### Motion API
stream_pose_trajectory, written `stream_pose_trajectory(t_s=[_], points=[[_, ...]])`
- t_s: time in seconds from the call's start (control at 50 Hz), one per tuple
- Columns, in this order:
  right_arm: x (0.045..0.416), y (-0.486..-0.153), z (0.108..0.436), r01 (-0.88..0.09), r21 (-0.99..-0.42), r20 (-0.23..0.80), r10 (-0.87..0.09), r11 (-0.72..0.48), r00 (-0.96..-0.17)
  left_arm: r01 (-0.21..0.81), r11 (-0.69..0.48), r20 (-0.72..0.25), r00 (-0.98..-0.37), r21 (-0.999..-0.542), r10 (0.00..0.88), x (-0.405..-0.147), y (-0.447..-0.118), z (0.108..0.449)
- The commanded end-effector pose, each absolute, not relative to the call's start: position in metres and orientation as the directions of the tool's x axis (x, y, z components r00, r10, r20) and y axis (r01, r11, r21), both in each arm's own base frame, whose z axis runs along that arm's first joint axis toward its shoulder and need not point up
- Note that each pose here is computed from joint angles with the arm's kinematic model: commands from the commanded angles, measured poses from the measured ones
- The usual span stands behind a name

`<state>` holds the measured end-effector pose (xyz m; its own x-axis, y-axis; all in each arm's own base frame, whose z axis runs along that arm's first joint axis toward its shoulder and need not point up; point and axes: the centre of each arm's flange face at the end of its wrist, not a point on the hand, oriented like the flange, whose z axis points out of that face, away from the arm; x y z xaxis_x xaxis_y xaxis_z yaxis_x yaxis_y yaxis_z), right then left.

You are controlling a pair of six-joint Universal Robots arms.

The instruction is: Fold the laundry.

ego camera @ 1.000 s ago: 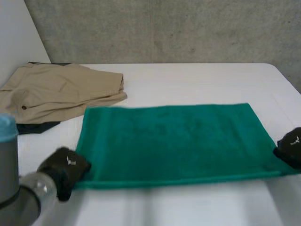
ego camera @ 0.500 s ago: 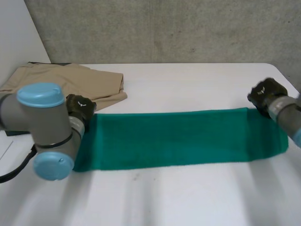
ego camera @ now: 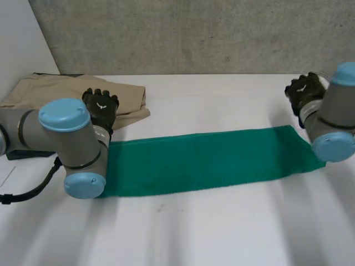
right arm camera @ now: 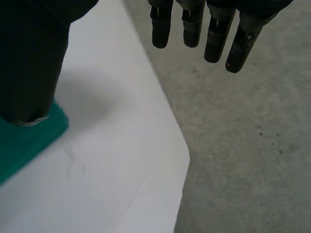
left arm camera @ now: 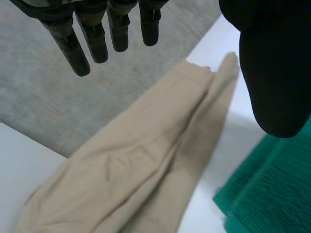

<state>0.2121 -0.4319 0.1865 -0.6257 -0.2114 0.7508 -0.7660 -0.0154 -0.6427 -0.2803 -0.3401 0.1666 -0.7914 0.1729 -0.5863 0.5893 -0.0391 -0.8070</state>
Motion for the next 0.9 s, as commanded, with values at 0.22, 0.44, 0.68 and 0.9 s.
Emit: stream_pose_trajectory(t_s=[0.22,0.44,0.68,0.9], points=[[0.153,-0.365,0.173,-0.624,-0.763,0.477,-0.505,0.167,-0.719,0.541,0.001,-0.524,-0.815,-0.841,0.249,-0.267,-0.283,0.172],[0.134,-0.381,0.137,-0.621,-0.759,0.461,-0.514,0.194,-0.724,0.534,0.007,-0.514,-0.817,-0.845,0.261,-0.269,-0.28,0.168],[0.115,-0.4,0.127,-0.607,-0.768,0.477,-0.451,0.205,-0.755,0.536,0.013,-0.515,-0.816,-0.844,0.263,-0.268,-0.279,0.166],[0.047,-0.421,0.145,-0.671,-0.696,0.625,-0.244,0.255,-0.741,0.534,0.01,-0.514,-0.818,-0.845,0.259,-0.266,-0.277,0.17]])
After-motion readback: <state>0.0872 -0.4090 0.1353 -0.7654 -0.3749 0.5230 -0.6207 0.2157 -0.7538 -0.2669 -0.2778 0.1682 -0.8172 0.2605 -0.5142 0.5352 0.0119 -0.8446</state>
